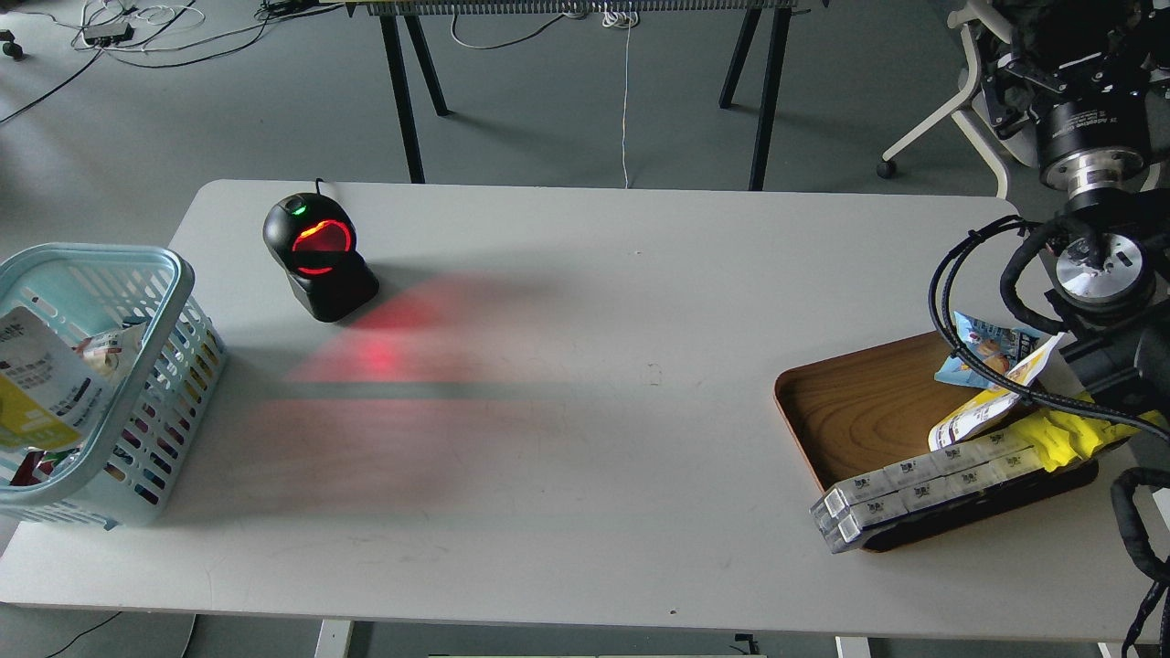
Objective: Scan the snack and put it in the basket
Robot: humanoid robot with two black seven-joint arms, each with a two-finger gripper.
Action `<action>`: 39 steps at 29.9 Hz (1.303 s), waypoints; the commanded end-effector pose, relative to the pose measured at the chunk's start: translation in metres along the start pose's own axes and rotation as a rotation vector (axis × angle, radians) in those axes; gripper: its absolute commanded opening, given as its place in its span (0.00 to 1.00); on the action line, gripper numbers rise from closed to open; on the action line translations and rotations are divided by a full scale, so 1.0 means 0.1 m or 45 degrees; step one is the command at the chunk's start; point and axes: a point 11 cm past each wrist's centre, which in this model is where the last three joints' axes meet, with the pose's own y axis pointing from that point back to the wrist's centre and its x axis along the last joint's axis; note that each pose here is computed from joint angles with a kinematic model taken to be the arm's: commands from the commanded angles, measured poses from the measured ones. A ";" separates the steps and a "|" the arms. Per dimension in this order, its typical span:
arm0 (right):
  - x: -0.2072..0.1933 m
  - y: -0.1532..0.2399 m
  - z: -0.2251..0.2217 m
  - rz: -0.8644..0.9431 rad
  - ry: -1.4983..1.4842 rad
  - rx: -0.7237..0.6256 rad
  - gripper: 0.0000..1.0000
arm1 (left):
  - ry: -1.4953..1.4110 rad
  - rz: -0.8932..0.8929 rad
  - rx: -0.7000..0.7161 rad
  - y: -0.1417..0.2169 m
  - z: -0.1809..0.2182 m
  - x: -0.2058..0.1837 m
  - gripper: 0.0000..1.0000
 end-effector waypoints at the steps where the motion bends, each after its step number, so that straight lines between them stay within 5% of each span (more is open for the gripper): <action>1: 0.00 0.00 0.01 -0.001 -0.002 -0.001 0.99 | 0.136 0.072 0.032 0.00 -0.03 0.06 0.36; 8: 0.03 0.00 -0.09 0.002 0.026 0.004 0.99 | 0.530 0.398 0.085 -0.12 -0.19 0.52 0.61; 18: -0.11 -0.19 -0.47 -0.045 0.077 0.070 0.99 | 1.347 1.036 -0.121 -0.51 -0.28 1.53 0.85; 27: -0.14 -0.26 -0.70 -0.057 0.119 0.032 0.99 | 1.936 1.418 -0.469 -0.84 -0.78 2.22 0.87; 32: -0.15 -0.27 -0.71 -0.060 0.114 0.034 0.99 | 2.362 1.555 -0.556 -1.20 -1.07 2.15 0.97; 39: -0.16 -0.27 -0.59 -0.054 0.084 -0.010 0.98 | 2.674 1.469 -0.806 -1.92 -0.64 2.29 1.00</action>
